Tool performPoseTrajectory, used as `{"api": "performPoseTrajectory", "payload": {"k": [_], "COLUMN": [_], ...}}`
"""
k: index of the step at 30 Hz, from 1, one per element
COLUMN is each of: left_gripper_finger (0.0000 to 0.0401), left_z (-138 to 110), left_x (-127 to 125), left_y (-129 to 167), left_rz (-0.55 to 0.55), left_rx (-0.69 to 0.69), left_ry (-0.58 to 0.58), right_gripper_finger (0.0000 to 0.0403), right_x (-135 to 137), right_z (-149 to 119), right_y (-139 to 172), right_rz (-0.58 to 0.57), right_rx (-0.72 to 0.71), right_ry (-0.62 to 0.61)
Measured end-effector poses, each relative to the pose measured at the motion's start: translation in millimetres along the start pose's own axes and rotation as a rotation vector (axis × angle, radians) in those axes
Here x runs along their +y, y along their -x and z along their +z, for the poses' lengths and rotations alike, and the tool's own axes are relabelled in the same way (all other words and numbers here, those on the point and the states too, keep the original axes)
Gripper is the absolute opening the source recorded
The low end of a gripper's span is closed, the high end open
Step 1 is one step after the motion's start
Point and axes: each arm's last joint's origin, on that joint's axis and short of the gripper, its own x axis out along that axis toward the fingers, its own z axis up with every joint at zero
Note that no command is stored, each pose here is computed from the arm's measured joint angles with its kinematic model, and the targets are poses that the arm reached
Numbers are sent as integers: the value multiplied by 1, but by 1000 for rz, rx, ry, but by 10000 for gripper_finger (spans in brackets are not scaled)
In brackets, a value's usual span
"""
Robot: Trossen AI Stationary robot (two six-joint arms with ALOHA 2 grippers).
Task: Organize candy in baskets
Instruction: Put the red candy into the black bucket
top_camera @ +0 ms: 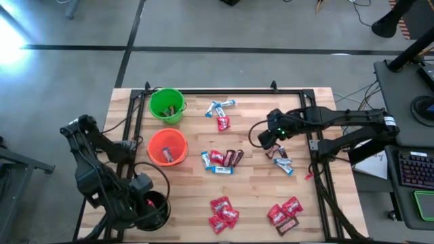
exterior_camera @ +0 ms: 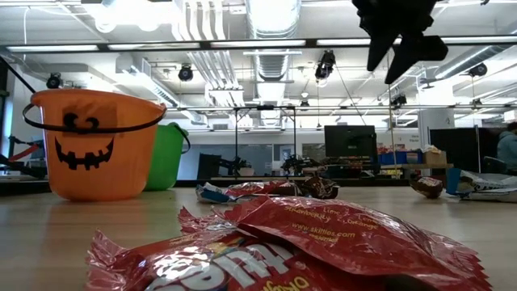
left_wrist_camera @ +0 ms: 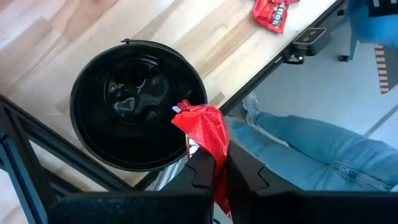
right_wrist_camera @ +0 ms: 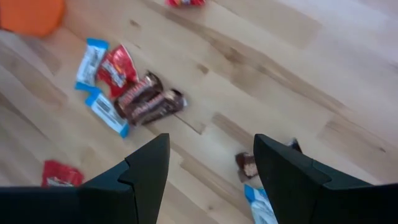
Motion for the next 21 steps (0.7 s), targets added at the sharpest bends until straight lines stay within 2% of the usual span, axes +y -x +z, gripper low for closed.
{"api": "performPoseTrajectory", "payload": {"k": [6, 14, 21], "left_gripper_finger": [3, 48, 77], "left_z": [0, -2, -3], "left_x": [1, 6, 6], "left_y": [0, 0, 0], "left_rz": [6, 66, 71], "left_rx": [-1, 49, 67], "left_ry": [30, 49, 63], "right_gripper_finger": [224, 224, 224], "right_x": [1, 1, 1], "right_z": [-2, -2, -1], "right_y": [0, 0, 0], "right_rz": [0, 0, 0], "right_rx": [4, 3, 2], "right_ry": [38, 53, 61]}}
